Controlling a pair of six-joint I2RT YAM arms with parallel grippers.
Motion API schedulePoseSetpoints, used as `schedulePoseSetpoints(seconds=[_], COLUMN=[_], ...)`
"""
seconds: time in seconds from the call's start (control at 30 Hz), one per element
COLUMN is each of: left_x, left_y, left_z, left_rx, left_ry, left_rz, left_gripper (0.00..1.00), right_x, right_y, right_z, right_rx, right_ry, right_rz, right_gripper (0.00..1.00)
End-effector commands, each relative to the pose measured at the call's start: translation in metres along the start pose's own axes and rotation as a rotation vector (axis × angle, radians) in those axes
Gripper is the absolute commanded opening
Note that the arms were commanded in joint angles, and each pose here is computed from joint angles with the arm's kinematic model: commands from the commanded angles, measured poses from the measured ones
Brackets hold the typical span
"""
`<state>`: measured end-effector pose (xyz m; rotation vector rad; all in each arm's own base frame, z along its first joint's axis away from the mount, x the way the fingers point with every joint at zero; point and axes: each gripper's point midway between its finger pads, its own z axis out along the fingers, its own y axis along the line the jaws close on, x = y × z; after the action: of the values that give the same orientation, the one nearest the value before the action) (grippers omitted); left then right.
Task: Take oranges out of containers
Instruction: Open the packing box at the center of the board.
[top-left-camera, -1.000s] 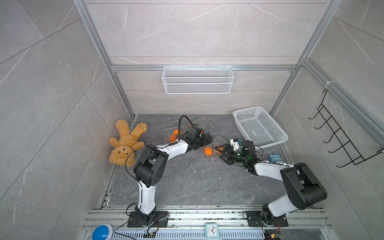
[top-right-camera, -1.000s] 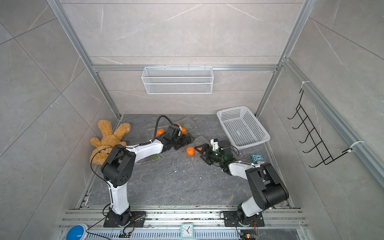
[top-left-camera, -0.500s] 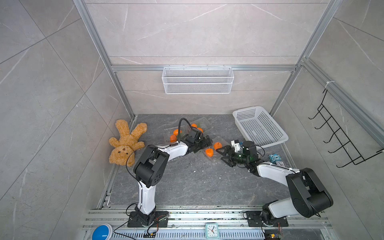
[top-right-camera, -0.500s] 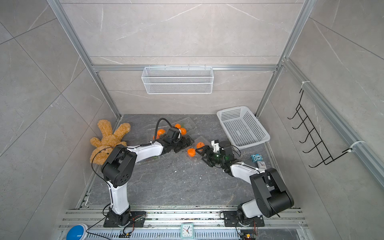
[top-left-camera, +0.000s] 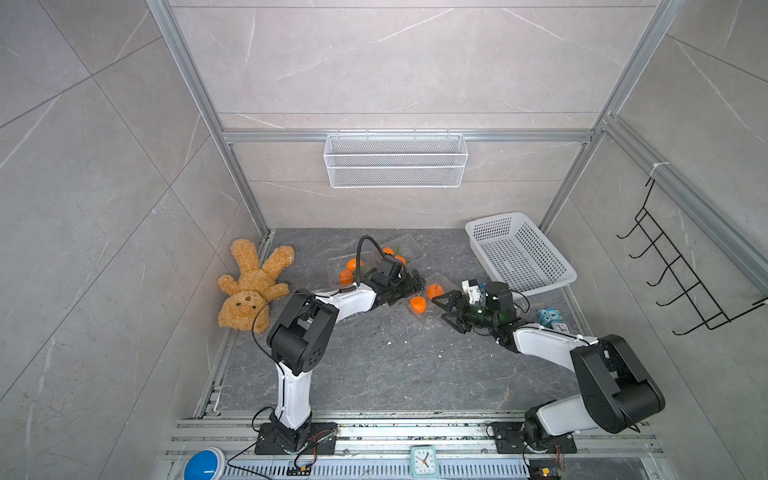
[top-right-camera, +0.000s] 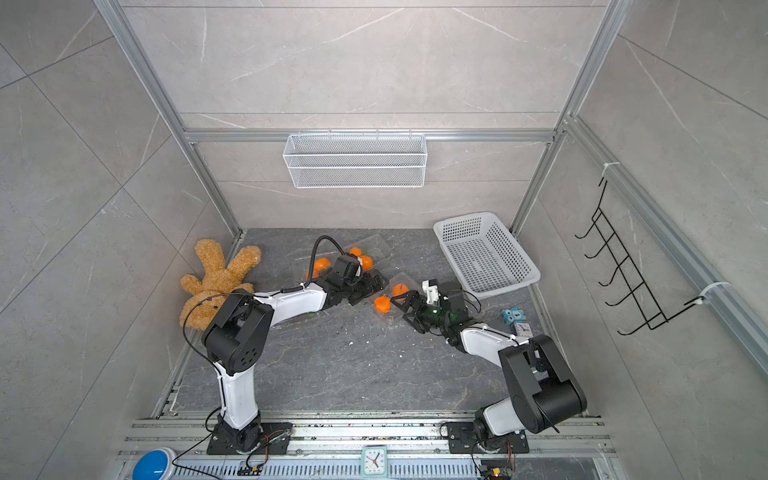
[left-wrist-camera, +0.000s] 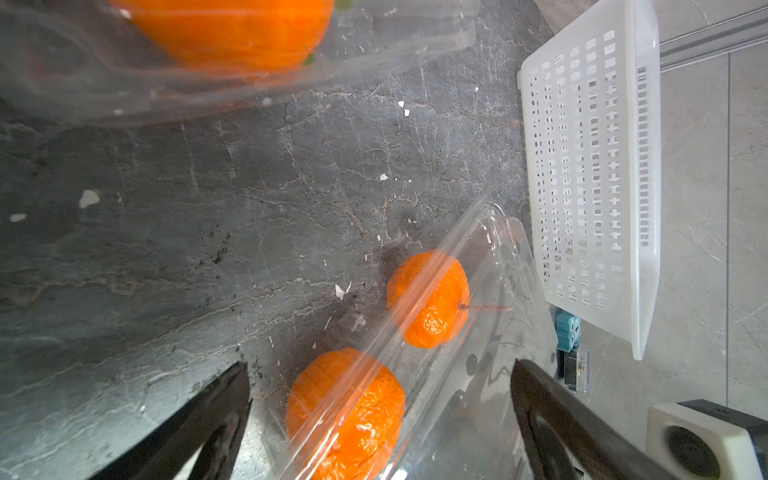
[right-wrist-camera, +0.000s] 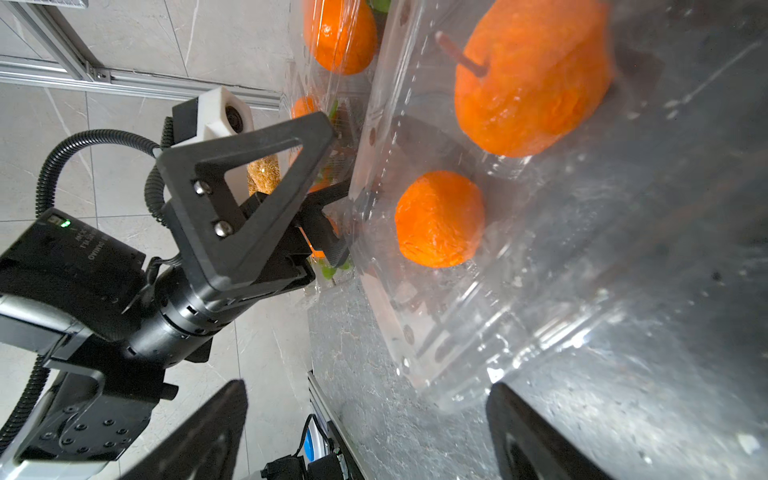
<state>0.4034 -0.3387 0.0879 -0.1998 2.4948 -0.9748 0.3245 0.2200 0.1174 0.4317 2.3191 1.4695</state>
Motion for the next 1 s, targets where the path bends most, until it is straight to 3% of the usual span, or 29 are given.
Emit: schedulePoseSetpoints(seconds=[0.0, 0.37, 0.97], left_x=[-0.008, -0.01, -0.008], left_y=[-0.017, -0.019, -0.02], left_z=[-0.011, -0.01, -0.005], left_rx=[0.059, 0.062, 0.07], left_ry=[-0.026, -0.03, -0.021], left_rz=[-0.001, -0.005, -0.017], left_gripper=[1.0, 0.99, 1.0], right_x=[-0.005, -0.012, -0.016], right_y=[0.0, -0.007, -0.009], right_z=[0.0, -0.014, -0.005], right_rx=[-0.015, -0.011, -0.063], right_ry=[-0.014, -0.028, -0.028], right_rz=[0.006, 0.016, 0.05], right_gripper=[0.92, 0.91, 0.91])
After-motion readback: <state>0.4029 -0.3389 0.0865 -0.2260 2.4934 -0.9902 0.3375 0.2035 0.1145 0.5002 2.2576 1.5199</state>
